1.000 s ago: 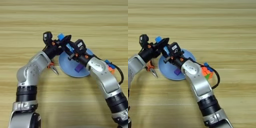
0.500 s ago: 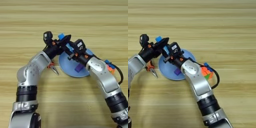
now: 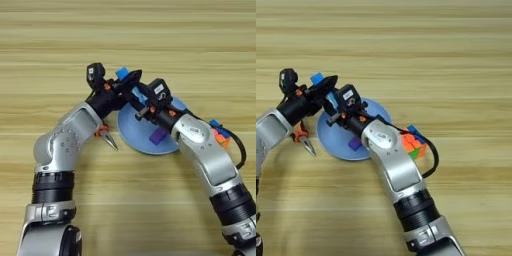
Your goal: Move the objects on the table
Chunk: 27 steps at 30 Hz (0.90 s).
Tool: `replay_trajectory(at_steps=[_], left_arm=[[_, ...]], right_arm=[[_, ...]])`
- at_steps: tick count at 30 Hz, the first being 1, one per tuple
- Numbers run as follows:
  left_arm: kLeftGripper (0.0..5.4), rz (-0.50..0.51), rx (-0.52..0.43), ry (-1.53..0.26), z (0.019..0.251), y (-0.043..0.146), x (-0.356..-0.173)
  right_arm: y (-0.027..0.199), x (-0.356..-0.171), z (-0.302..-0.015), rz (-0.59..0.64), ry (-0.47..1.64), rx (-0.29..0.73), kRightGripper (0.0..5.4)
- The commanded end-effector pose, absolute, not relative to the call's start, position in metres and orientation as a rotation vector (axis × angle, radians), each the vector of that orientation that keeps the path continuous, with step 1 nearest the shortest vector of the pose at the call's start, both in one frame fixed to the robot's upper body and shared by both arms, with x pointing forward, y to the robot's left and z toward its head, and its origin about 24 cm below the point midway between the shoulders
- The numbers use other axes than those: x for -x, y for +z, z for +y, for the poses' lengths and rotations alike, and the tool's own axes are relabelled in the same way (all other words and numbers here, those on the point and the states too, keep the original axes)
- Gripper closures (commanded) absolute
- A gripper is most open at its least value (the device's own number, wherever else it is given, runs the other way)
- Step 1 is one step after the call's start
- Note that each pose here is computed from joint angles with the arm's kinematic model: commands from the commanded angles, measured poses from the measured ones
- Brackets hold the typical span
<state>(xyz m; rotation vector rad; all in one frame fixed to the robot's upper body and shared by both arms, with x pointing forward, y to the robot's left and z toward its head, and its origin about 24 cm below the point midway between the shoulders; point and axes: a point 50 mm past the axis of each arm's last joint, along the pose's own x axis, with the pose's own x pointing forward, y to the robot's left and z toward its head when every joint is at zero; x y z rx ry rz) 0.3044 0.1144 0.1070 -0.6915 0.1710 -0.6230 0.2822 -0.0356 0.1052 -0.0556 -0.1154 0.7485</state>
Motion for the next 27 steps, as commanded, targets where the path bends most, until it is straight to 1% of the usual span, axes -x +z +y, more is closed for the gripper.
replay_trajectory(at_steps=[1,3,4,7,10,18,20,21,27], left_arm=[[4.05,0.182,0.669,-0.571,0.126,0.105,-0.306],[4.05,0.182,0.669,-0.571,0.126,0.105,-0.306],[4.05,0.182,0.669,-0.57,0.126,0.105,-0.306],[4.05,0.182,0.671,-0.569,0.126,0.105,-0.307],[4.05,0.183,0.673,-0.566,0.127,0.105,-0.307],[4.05,0.183,0.673,-0.563,0.127,0.105,-0.307],[4.05,0.183,0.673,-0.562,0.128,0.105,-0.308],[4.05,0.183,0.672,-0.559,0.129,0.105,-0.308],[4.05,0.176,0.652,-0.512,0.142,0.103,-0.313]], right_arm=[[0.111,-0.286,-0.038,-0.138,0.728,0.069,3.99],[0.111,-0.287,-0.038,-0.138,0.728,0.07,3.99],[0.111,-0.287,-0.038,-0.138,0.727,0.071,3.7],[0.11,-0.288,-0.039,-0.135,0.723,0.076,3.44],[0.109,-0.288,-0.039,-0.133,0.721,0.078,2.96],[0.109,-0.288,-0.039,-0.134,0.718,0.083,2.17],[0.109,-0.288,-0.039,-0.134,0.717,0.083,1.9],[0.109,-0.288,-0.039,-0.134,0.717,0.083,1.72],[0.11,-0.289,-0.042,-0.138,0.704,0.083,1.12]])
